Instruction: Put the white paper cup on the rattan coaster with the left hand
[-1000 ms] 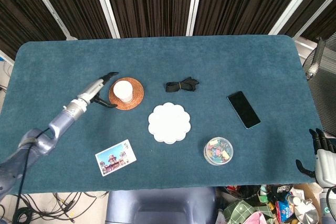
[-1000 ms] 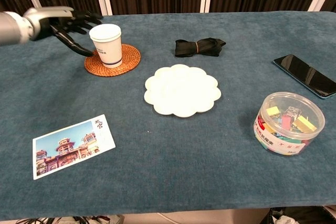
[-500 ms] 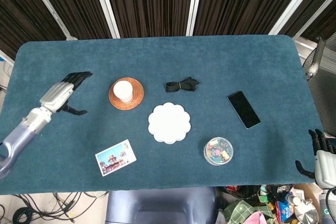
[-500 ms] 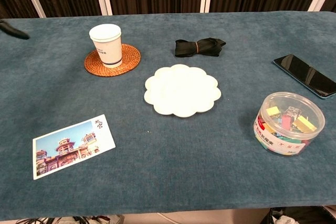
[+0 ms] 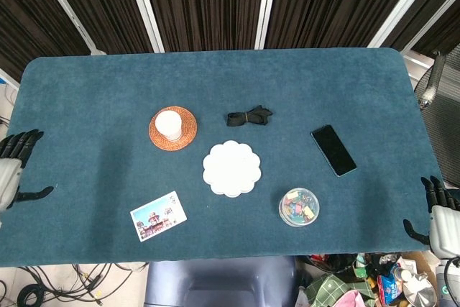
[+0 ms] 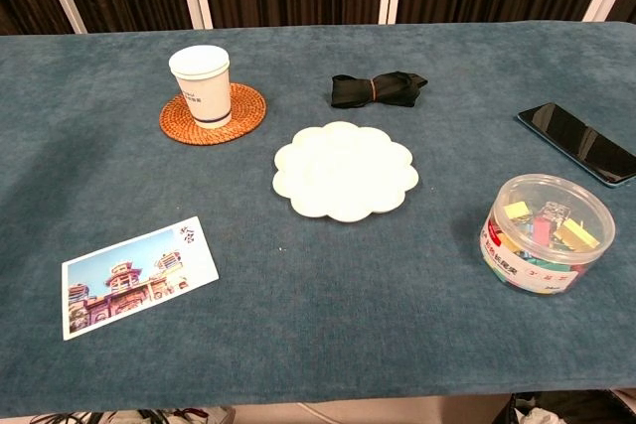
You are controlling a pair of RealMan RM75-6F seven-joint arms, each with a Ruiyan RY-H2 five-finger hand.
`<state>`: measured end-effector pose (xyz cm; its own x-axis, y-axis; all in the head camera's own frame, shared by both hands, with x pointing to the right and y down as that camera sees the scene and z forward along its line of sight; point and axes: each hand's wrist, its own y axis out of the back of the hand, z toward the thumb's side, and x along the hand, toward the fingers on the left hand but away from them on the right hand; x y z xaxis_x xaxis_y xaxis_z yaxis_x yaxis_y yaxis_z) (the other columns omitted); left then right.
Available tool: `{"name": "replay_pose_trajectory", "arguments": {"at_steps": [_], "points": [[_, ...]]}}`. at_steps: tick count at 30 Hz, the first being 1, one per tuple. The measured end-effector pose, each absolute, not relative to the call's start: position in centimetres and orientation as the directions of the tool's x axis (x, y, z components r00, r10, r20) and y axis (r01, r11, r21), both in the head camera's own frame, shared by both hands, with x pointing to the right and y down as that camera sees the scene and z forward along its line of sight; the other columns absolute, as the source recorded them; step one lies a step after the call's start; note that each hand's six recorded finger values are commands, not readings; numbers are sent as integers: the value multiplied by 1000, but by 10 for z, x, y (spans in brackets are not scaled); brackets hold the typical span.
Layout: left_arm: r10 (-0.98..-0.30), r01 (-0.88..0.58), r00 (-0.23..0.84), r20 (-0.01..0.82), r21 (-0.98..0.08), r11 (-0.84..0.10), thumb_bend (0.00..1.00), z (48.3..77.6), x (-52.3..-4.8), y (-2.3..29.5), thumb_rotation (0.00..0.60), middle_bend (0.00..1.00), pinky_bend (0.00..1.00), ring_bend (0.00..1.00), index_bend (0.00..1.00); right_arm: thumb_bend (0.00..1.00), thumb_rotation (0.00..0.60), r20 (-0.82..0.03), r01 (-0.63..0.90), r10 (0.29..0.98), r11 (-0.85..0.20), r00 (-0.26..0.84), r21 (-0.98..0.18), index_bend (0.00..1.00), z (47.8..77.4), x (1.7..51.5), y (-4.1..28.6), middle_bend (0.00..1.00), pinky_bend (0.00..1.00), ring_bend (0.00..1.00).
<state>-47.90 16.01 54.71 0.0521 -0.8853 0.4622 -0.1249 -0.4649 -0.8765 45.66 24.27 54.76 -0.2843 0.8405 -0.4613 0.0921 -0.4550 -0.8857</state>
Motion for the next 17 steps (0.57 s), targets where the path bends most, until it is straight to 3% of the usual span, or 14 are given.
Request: {"name": "replay_pose_trajectory", "arguments": {"at_steps": [6, 17], "points": [[-898, -136, 16, 440, -889, -438, 122, 554, -487, 190, 600, 50, 0, 0, 0, 216, 600, -454, 96, 847, -446, -277, -890, 16, 546, 457, 242, 17, 167, 128], [-894, -187, 80, 440, -875, -447, 121, 550, -483, 204, 600, 50, 0, 0, 0, 188, 600, -417, 101, 879, -405, -232, -909, 11, 543, 448, 237, 17, 166, 128]]}}
